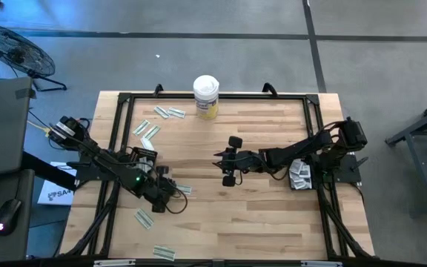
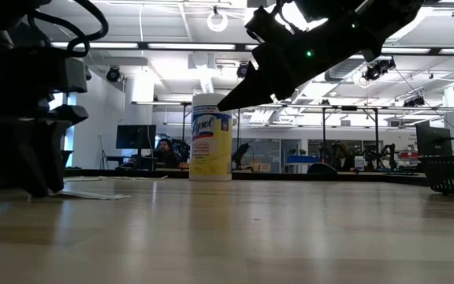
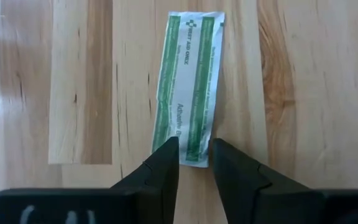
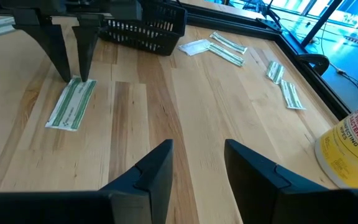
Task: Pick & Place First Aid Supplies
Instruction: Put the bandage into the left black basket
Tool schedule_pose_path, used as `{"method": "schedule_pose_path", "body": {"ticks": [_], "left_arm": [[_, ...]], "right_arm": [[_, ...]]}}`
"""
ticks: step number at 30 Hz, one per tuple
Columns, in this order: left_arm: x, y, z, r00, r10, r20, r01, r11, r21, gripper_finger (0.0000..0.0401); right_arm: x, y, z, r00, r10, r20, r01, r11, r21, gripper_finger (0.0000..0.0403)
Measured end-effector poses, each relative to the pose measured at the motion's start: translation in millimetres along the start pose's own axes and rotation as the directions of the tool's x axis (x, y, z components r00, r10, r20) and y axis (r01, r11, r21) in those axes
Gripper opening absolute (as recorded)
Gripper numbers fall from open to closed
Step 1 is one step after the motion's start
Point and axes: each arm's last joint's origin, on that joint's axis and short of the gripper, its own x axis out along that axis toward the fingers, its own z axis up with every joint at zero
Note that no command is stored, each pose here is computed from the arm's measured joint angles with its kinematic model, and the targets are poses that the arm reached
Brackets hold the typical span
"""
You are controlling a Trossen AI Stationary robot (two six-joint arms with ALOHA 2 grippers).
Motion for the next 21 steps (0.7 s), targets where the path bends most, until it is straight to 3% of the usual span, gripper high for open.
{"method": "schedule_pose_path", "body": {"ticks": [10,21], "left_arm": [[0,0,0,1.0,0.004,0.005,-0.004,1.0,-0.004,0.0007],[-6,-1,14,0.998,0.057,0.026,-0.058,0.998,0.024,0.0001]], "right_arm": [[0,0,0,1.0,0.0,0.0,0.0,1.0,-0.001,0.0138],[0,0,0,1.0,0.0,0.0,0.0,1.0,-0.001,0.0138]]}}
